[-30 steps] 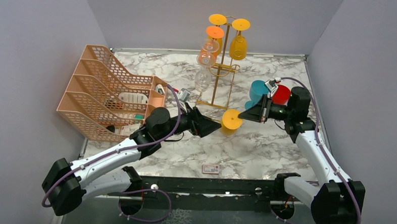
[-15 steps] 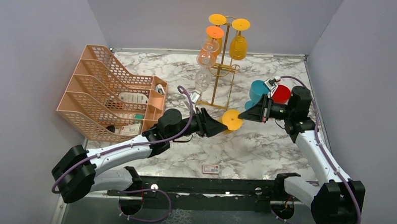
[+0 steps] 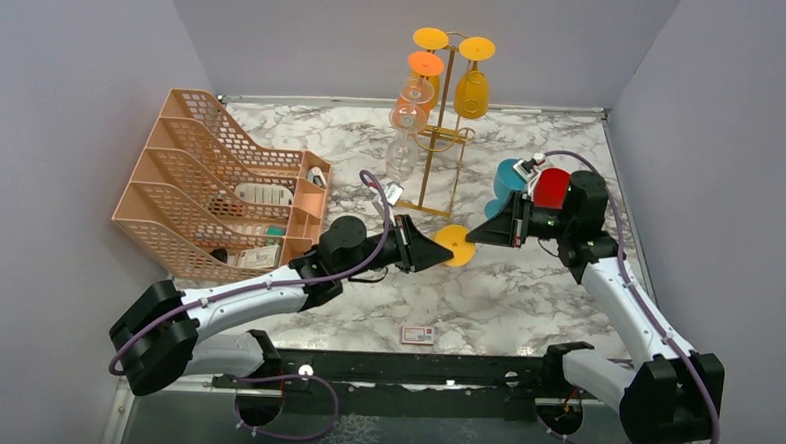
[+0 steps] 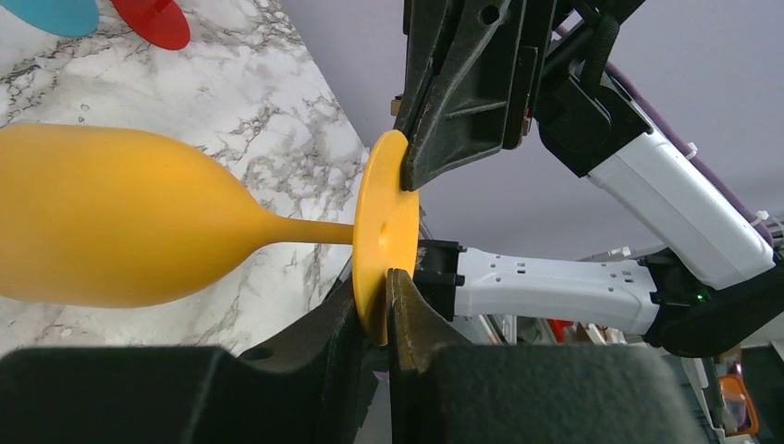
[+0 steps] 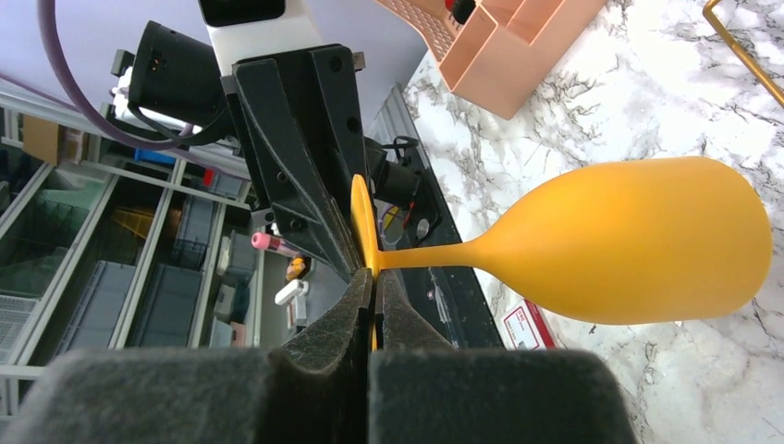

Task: Take the wine glass off the wine glass rack
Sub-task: Place the wine glass at the center of the board.

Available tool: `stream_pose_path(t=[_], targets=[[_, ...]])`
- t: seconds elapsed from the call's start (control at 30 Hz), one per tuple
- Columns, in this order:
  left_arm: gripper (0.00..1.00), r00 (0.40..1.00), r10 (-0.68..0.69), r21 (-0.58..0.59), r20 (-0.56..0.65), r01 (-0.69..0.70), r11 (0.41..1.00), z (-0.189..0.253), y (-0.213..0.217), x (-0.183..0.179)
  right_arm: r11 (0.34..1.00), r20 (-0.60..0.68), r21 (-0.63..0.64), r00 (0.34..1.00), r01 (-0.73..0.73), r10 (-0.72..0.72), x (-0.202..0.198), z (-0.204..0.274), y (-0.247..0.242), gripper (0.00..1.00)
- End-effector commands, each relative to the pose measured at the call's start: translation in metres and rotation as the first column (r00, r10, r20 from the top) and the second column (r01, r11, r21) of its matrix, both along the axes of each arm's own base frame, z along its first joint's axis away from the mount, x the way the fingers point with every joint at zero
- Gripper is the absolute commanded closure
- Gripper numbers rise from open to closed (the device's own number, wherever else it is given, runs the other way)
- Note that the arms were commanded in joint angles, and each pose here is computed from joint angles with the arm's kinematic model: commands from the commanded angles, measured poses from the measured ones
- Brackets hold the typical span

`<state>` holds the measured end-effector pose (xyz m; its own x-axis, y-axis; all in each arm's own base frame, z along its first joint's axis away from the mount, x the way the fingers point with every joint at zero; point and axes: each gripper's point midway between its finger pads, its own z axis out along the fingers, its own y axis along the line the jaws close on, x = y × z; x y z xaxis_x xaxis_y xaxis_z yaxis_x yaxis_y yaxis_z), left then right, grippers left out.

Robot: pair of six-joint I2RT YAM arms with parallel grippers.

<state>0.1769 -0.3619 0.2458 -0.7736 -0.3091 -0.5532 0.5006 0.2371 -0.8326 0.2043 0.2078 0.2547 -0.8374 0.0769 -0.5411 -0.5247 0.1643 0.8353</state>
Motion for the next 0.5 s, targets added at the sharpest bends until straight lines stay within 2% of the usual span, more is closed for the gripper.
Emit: stream_pose_path(t=[0.0,0.17,0.23,0.27,0.33,0.47], targets=[[0.81,0.999,-0.017,-0.035,0.028,0.018,0.999,0.012,0.001,-0.005,0.998,0.063,0.014,0.997,-0.053,0.052,-0.005,0.013,0.003,0.99],[0.81,0.996,-0.083,-0.013,0.032,0.084,0.996,0.003,0.000,-0.016,0.998,0.080,0.011,0.995,-0.059,0.058,-0.005,0.017,0.003,0.99],[1.00,0.989,-0.139,-0.002,0.058,0.139,0.990,0.003,-0.002,-0.025,0.998,0.094,0.011,0.993,-0.067,0.066,-0.007,0.019,0.002,0.98],[1.00,0.984,-0.161,0.003,0.075,0.162,0.987,0.003,-0.002,-0.028,0.997,0.102,0.011,0.992,-0.070,0.069,-0.008,0.020,0.002,0.97],[1.00,0.975,-0.198,0.011,0.105,0.198,0.980,0.004,-0.002,-0.035,0.997,0.118,0.012,0.990,-0.079,0.077,-0.011,0.024,0.002,0.93],[1.00,0.951,-0.249,0.029,0.182,0.248,0.968,0.006,0.002,-0.045,0.998,0.139,0.006,0.988,-0.068,0.067,-0.011,0.027,0.002,0.75]])
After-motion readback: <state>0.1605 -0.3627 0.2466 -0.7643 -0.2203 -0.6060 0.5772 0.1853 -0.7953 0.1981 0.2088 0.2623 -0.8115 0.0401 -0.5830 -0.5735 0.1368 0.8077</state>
